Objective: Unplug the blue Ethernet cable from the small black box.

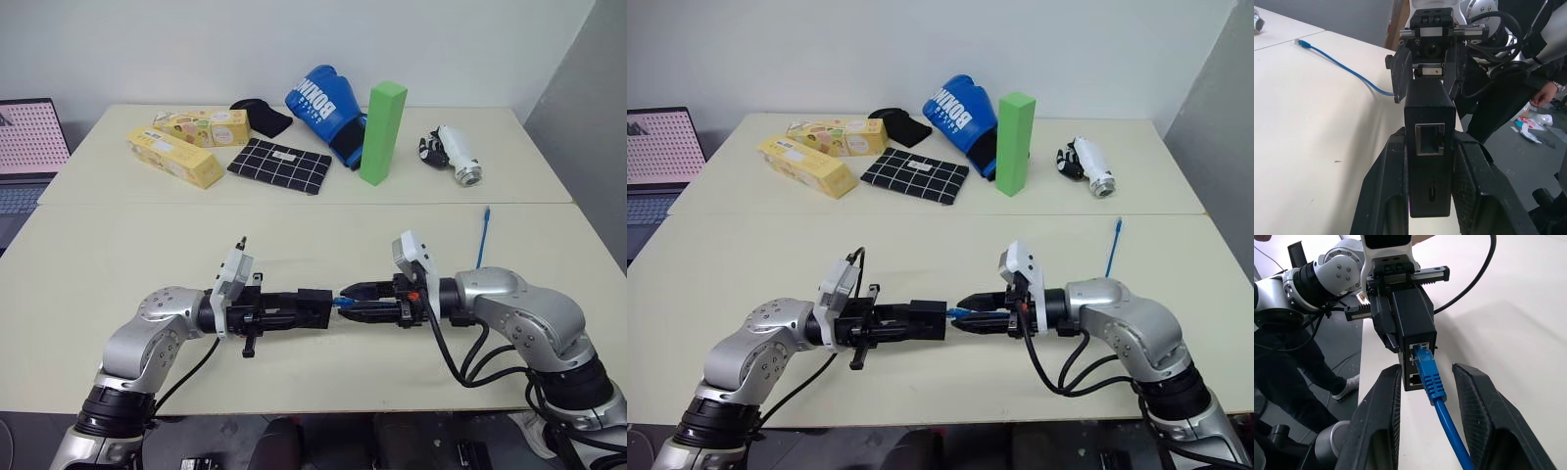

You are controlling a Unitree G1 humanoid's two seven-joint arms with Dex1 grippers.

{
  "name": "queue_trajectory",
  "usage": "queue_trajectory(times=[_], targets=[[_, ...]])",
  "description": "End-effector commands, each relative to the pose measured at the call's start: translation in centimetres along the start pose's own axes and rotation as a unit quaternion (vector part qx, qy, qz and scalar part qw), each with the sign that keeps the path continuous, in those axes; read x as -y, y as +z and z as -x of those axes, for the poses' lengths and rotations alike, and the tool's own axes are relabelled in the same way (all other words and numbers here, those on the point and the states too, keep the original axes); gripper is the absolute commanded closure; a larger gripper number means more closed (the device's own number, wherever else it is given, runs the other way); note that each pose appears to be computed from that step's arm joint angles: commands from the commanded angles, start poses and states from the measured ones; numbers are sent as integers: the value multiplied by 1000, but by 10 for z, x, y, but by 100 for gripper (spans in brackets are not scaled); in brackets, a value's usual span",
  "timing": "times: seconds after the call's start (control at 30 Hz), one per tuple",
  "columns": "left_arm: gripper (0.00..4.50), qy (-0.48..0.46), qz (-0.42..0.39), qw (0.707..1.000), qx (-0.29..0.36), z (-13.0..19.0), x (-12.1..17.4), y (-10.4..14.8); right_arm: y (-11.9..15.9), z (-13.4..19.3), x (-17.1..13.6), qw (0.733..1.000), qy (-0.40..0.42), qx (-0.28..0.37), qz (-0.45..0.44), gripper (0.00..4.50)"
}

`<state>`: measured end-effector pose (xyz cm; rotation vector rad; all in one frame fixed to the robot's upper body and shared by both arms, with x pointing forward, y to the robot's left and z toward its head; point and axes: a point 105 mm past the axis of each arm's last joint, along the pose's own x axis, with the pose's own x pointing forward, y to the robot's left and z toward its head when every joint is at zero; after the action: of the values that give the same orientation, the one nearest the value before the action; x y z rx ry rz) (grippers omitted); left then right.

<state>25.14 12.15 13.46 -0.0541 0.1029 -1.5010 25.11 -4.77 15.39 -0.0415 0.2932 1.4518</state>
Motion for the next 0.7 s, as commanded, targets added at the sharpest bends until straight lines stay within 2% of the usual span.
queue_trajectory(times=[0.03,0.6,0.63,0.67,0.7], targets=[[373,-10,-16,1000,4,-3,2,6,9,-3,-4,1000,10,11,16,277],[373,-13,-16,1000,1,-3,3,4,10,-3,-3,1000,15,13,7,277],[373,-14,-16,1000,1,-3,4,4,10,-3,-3,1000,15,13,7,296],[373,-14,-16,1000,1,-3,4,4,10,-3,-3,1000,14,13,7,296],[373,-14,-16,1000,0,-3,4,4,10,-3,-3,1000,14,13,6,320]])
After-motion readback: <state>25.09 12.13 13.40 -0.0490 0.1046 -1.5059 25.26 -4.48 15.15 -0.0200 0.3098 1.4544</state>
